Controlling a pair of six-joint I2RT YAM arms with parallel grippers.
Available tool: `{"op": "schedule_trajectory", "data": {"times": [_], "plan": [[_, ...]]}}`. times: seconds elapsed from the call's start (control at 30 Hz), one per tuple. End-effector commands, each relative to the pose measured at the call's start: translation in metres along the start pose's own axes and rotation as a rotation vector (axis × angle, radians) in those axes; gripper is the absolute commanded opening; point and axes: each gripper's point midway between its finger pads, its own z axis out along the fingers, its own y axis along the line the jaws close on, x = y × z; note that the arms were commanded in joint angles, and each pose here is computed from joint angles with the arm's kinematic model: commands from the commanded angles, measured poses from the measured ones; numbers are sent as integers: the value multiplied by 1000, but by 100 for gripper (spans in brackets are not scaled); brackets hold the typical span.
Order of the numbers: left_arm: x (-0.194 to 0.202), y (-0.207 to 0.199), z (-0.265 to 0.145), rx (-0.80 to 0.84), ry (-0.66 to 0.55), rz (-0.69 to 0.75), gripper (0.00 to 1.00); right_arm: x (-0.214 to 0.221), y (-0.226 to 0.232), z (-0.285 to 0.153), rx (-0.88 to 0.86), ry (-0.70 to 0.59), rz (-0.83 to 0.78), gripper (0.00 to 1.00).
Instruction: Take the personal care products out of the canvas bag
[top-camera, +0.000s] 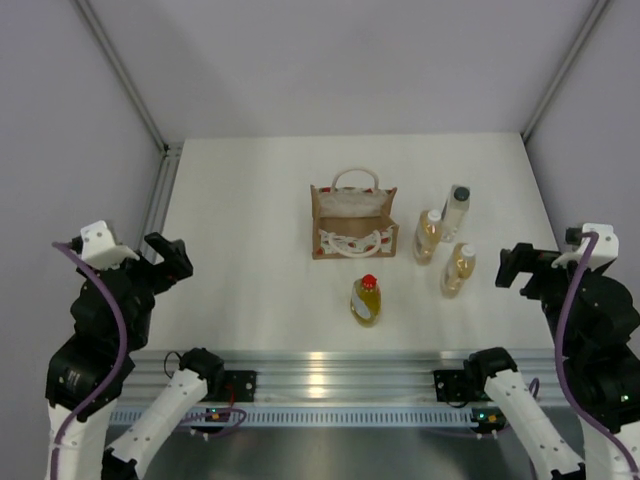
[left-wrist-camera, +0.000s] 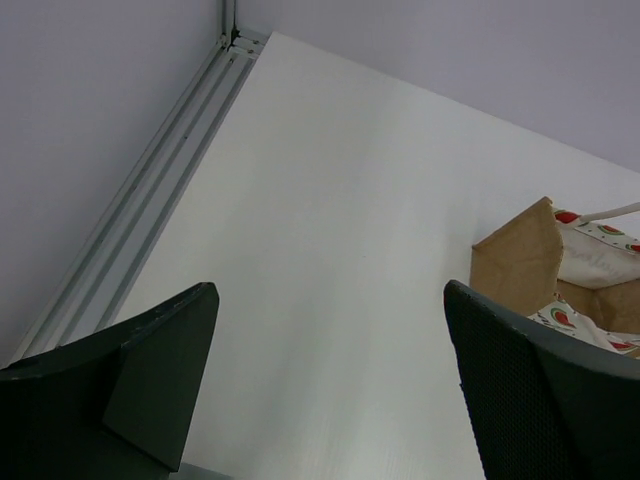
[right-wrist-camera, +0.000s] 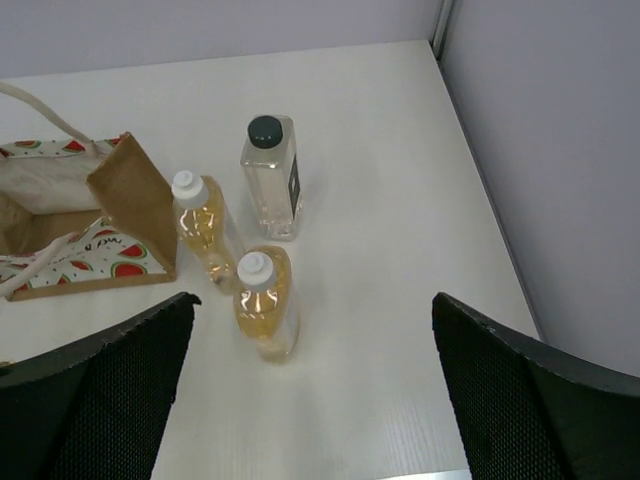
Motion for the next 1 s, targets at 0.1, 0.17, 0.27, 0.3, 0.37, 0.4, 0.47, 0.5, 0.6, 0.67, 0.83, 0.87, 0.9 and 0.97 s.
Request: {"op": "schedule_trajectory", "data": {"times": [0.1, 0.17, 0.27, 0.3, 0.37, 0.4, 0.47, 0.5, 0.6, 0.67, 0.83, 0.87, 0.9, 0.97], "plan": [[-3, 9, -26, 47, 23, 67, 98, 5, -8, -37, -52, -26, -4, 99], [-1, 10, -29, 57, 28, 70, 98, 7, -9, -42, -61, -29, -6, 99], [2, 11, -35, 75, 42, 79, 98, 9, -11, -47, -72, -31, -11, 99], [4, 10, -37, 90, 50, 86, 98, 8, -12, -48, -72, -37, -10, 100], [5, 7, -41, 124, 56, 85, 98, 9, -15, -52, -69, -34, -13, 100], [7, 5, -41, 133, 62, 91, 98, 10, -16, -53, -70, -33, -14, 100], [12, 5, -42, 146, 72, 97, 98, 10, -18, -55, -68, -40, -11, 99], [14, 5, -43, 147, 76, 96, 98, 11, -18, -55, -68, -41, -6, 100], [19, 5, -42, 150, 83, 95, 98, 11, -20, -54, -58, -41, -4, 99], [20, 5, -43, 156, 82, 94, 98, 11, -20, -54, -57, -41, -5, 99], [22, 11, -40, 123, 78, 85, 98, 11, -22, -53, -45, -41, 1, 99], [23, 10, -39, 126, 83, 88, 98, 12, -22, -52, -40, -39, 4, 99], [23, 9, -39, 127, 85, 89, 98, 12, -23, -52, -36, -42, 8, 99], [24, 9, -39, 125, 88, 88, 98, 12, -24, -51, -28, -40, 11, 99]]}}
